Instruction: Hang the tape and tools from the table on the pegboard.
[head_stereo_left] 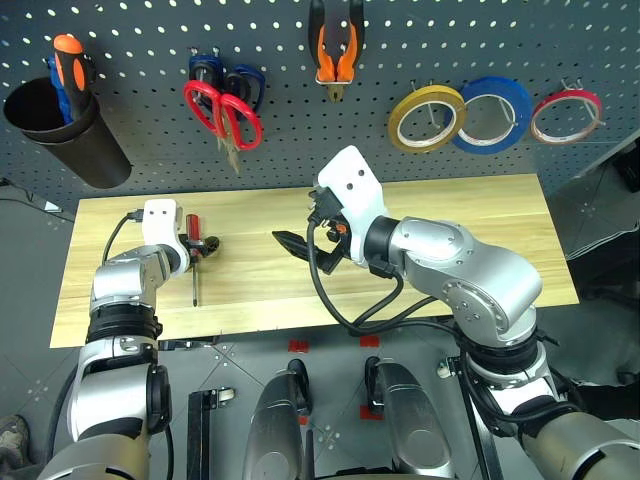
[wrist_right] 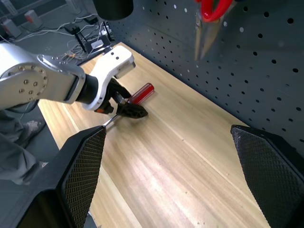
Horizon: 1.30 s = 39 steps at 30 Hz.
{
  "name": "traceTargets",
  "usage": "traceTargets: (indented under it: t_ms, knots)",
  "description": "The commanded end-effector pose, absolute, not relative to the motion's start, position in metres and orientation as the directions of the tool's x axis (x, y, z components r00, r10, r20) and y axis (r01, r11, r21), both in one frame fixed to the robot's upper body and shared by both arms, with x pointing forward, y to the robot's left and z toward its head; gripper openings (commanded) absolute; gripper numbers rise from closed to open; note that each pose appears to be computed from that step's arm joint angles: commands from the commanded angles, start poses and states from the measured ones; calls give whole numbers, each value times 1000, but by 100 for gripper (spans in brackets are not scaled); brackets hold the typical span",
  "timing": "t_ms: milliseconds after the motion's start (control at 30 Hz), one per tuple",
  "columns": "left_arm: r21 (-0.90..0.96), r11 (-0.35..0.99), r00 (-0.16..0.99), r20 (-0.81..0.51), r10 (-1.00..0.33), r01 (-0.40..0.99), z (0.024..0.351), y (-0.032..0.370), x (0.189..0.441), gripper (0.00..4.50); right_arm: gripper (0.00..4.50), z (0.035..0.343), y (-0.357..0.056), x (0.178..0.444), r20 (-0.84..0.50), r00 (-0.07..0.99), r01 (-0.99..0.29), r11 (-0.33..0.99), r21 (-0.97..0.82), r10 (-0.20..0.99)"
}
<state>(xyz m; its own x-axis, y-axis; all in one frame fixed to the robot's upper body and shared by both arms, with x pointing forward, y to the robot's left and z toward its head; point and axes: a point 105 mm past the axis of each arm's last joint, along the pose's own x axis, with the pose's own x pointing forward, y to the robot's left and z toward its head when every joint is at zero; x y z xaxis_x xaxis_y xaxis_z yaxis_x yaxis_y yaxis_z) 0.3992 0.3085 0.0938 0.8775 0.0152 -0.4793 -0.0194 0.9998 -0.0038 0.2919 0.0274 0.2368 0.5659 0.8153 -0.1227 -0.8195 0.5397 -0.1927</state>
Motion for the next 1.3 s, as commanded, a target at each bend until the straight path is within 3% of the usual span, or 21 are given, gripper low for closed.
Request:
traceTargets:
  t_ms: [33, 233, 267, 667, 767, 900, 1067, 1167, 1300]
  knots:
    - [-8, 1000, 833, -553, 7, -14, 70, 310, 387, 281, 450, 250, 30, 283, -88, 532, -835, 504, -220, 842]
    - [0, 1000, 831, -556, -18, 22, 63, 308, 381, 88, 450, 249, 28, 281, -94, 490, -859, 462, -220, 866]
    - [4, 1000, 834, -551, -23, 30, 64, 308, 381, 82, 450, 250, 28, 280, -88, 479, -861, 448, -241, 873]
    - [146, 966, 897, -422, -135, 214, 97, 294, 382, 82, 450, 255, 23, 265, 2, 316, -888, 296, -353, 949]
    - [282, 929, 960, -209, -185, 240, 143, 276, 368, 82, 450, 263, 19, 258, 34, 281, -885, 272, -377, 959]
    - [442, 877, 970, 58, -236, 187, 203, 255, 330, 82, 450, 271, 11, 254, 94, 259, -888, 275, -369, 961]
    - [555, 824, 955, 171, -242, 109, 241, 247, 316, 82, 450, 273, 6, 252, 114, 231, -896, 256, -363, 966]
    - [542, 841, 906, 363, -217, -16, 292, 245, 308, 82, 450, 279, 3, 251, 129, 196, -903, 230, -364, 972]
    - [493, 861, 842, 511, -171, -124, 329, 249, 303, 82, 450, 286, 2, 254, 151, 183, -898, 228, -375, 971]
